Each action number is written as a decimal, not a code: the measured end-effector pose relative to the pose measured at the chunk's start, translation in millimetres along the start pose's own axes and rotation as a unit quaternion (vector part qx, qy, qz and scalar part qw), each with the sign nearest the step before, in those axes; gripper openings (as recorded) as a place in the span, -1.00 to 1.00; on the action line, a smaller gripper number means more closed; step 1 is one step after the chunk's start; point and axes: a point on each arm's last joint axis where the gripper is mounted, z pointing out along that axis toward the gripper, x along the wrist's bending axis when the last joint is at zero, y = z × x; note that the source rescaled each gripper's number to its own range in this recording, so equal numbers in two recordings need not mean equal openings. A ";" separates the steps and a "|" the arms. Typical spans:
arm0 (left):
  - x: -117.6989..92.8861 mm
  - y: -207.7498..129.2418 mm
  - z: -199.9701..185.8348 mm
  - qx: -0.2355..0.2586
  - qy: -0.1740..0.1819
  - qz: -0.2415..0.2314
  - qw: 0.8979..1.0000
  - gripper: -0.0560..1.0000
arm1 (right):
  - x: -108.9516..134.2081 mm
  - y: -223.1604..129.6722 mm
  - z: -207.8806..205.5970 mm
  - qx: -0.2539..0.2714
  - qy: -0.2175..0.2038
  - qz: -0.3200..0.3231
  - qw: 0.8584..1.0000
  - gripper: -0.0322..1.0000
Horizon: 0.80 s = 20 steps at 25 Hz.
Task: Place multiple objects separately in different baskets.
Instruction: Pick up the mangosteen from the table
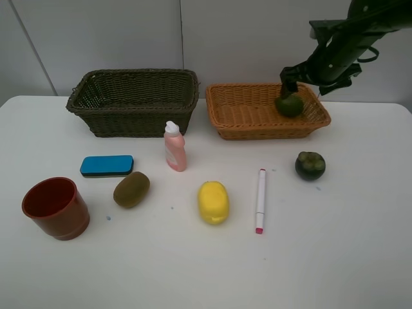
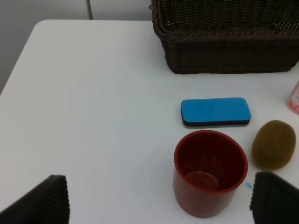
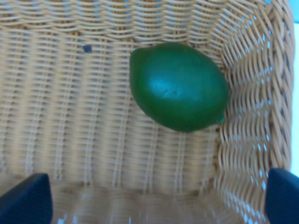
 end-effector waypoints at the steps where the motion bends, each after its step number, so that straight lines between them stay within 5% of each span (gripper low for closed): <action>1: 0.0 0.0 0.0 0.000 0.000 0.000 1.000 1.00 | -0.4 -0.8 -5.6 0.007 0.000 0.000 1.000 1.00; 11: 0.0 0.0 0.0 0.000 0.000 0.000 1.000 1.00 | -3.5 -15.0 -65.1 0.089 -0.002 0.004 0.996 1.00; 20: 0.0 0.0 0.0 0.000 0.000 0.000 1.000 1.00 | 2.7 -36.5 -68.0 0.171 0.007 0.001 0.985 1.00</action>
